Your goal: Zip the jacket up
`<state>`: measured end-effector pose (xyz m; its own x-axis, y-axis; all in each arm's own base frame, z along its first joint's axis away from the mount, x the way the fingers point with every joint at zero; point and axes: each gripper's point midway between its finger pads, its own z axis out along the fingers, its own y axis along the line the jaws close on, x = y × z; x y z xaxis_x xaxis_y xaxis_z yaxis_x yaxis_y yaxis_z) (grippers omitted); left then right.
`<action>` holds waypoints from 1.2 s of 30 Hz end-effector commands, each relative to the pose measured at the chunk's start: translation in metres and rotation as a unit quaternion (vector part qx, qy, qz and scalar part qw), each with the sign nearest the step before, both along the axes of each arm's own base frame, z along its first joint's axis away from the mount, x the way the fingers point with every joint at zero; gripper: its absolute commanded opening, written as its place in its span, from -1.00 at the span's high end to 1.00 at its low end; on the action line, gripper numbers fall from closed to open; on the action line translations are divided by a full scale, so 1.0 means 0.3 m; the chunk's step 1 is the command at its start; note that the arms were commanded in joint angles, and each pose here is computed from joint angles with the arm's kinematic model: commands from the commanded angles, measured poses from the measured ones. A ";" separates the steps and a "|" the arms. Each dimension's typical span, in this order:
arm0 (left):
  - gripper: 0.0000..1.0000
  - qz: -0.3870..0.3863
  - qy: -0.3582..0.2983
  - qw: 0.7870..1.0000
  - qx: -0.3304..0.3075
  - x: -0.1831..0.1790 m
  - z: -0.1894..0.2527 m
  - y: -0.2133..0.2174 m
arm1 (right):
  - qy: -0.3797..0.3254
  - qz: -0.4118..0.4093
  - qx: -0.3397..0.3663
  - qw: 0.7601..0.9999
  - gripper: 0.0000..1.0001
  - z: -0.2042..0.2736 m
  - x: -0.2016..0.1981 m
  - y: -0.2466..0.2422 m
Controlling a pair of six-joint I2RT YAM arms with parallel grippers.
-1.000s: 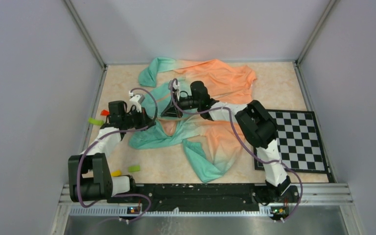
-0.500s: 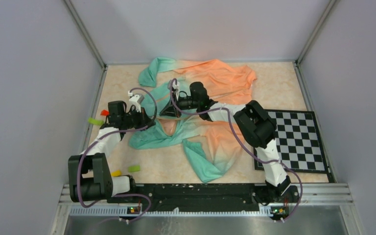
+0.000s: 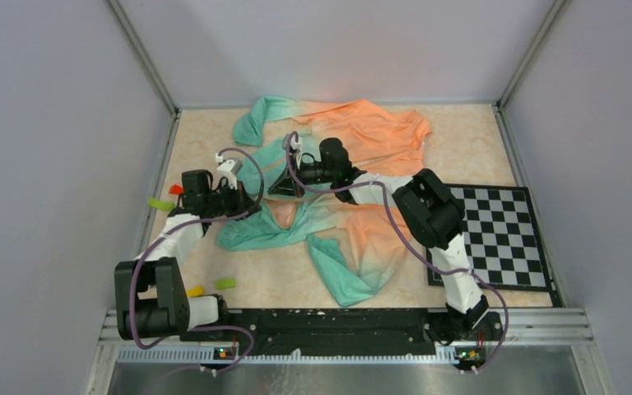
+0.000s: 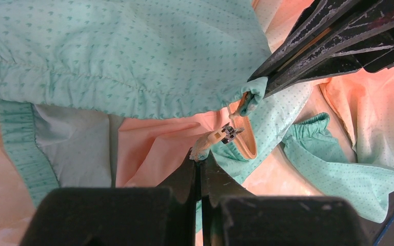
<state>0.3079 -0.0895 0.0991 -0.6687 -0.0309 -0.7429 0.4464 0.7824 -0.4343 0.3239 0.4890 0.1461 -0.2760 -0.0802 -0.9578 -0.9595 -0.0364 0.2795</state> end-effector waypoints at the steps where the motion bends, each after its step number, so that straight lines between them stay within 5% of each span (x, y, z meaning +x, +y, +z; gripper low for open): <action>1: 1.00 -0.002 -0.041 0.999 0.007 0.040 0.073 0.008 | -0.029 0.018 0.017 0.999 1.00 0.063 -0.015 0.026; 36: 1.00 -0.002 -0.043 0.999 0.008 0.040 0.074 0.008 | -0.023 0.013 0.013 1.000 1.00 0.048 -0.016 0.055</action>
